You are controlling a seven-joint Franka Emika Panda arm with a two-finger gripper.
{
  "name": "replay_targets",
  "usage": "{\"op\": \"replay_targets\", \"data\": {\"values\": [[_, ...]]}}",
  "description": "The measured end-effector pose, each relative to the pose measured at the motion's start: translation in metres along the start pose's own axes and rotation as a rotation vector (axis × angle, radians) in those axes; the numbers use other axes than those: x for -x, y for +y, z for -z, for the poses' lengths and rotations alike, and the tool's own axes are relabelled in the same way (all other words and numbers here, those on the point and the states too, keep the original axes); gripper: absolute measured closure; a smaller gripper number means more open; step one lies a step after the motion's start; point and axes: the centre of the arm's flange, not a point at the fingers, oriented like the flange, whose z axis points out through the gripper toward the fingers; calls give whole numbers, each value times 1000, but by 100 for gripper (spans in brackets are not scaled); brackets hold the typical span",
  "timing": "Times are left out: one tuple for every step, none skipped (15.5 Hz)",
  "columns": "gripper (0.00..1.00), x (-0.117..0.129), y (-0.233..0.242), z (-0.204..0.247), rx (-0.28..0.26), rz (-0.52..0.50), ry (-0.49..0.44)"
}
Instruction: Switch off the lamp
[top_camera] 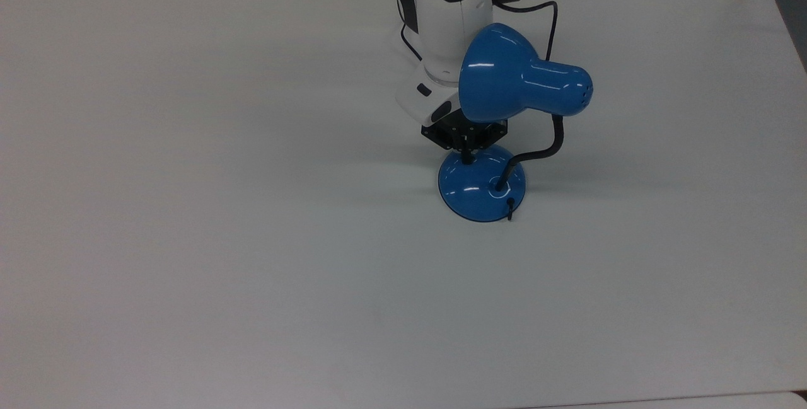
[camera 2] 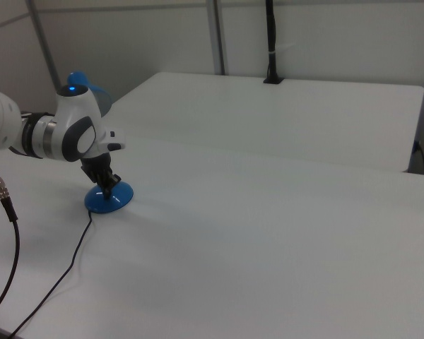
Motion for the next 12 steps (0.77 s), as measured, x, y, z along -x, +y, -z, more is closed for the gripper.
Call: {"op": "replay_targets", "data": {"values": [[99, 0, 0, 0, 0, -1, 0], [99, 0, 1, 0, 1, -2, -1], [99, 0, 2, 0, 1, -5, -1], [99, 1, 3, 0, 2, -8, -2], [99, 2, 7, -1, 6, -12, -6], [99, 4, 14, -4, 14, -18, -15], [99, 6, 22, -8, 23, -25, -24], [99, 8, 30, -12, 32, -33, -35], [99, 11, 35, -17, 40, -37, -48], [99, 16, 40, -24, 48, -41, -70], [99, 17, 41, -25, 49, -42, -73], [99, 17, 41, -25, 50, -41, -75]]}}
